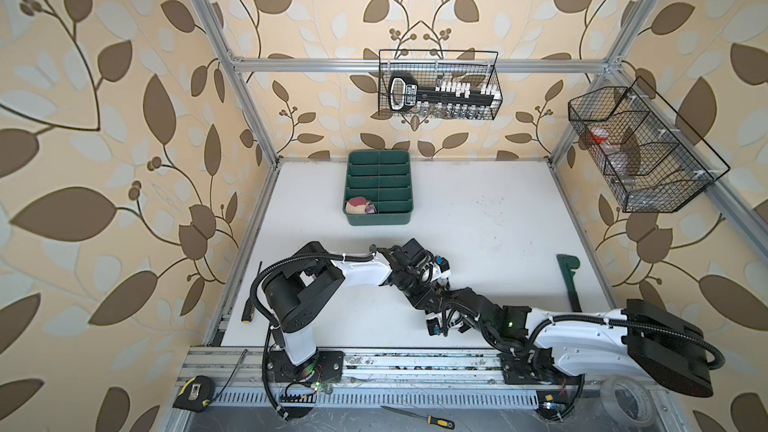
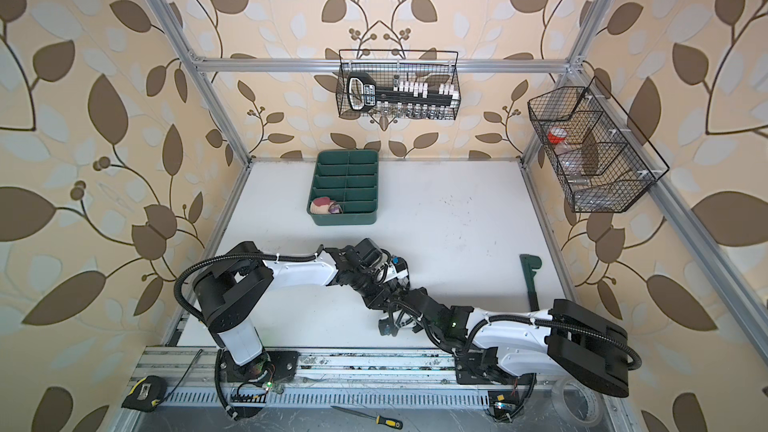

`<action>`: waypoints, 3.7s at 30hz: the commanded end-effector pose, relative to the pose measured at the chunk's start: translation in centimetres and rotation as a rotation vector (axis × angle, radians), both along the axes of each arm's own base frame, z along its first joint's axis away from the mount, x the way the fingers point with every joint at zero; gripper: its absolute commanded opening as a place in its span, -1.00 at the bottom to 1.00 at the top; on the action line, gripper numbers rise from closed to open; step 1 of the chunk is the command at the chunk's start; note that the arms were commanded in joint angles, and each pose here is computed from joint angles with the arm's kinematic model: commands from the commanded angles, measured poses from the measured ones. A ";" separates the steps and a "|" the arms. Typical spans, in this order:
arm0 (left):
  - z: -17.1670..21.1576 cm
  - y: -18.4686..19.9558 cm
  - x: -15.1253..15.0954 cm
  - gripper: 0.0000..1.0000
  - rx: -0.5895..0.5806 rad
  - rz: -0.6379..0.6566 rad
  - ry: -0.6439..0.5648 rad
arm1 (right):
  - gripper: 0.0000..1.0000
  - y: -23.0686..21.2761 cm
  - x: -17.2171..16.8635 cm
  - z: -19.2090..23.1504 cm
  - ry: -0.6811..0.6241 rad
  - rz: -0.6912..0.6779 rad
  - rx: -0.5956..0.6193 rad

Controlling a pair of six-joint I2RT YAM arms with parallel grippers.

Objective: Roll the socks

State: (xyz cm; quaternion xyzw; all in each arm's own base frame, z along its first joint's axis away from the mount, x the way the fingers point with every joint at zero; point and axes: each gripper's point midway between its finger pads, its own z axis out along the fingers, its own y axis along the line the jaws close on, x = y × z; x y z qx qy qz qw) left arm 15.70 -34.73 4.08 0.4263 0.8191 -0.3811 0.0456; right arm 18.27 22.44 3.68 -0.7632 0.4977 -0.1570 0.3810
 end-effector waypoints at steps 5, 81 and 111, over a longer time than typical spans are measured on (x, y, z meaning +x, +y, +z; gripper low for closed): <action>0.4 2.0 1.6 -0.27 0.050 0.089 -0.076 | -0.92 -0.3 -1.0 -0.3 0.086 0.001 -0.017; 1.5 5.7 11.4 -1.00 0.177 0.576 -0.379 | -1.00 -2.2 -5.5 -1.7 0.461 -0.065 -0.038; 7.3 8.2 16.0 0.26 0.082 0.724 -0.521 | -1.00 0.4 -9.1 -4.3 1.055 -0.191 -0.191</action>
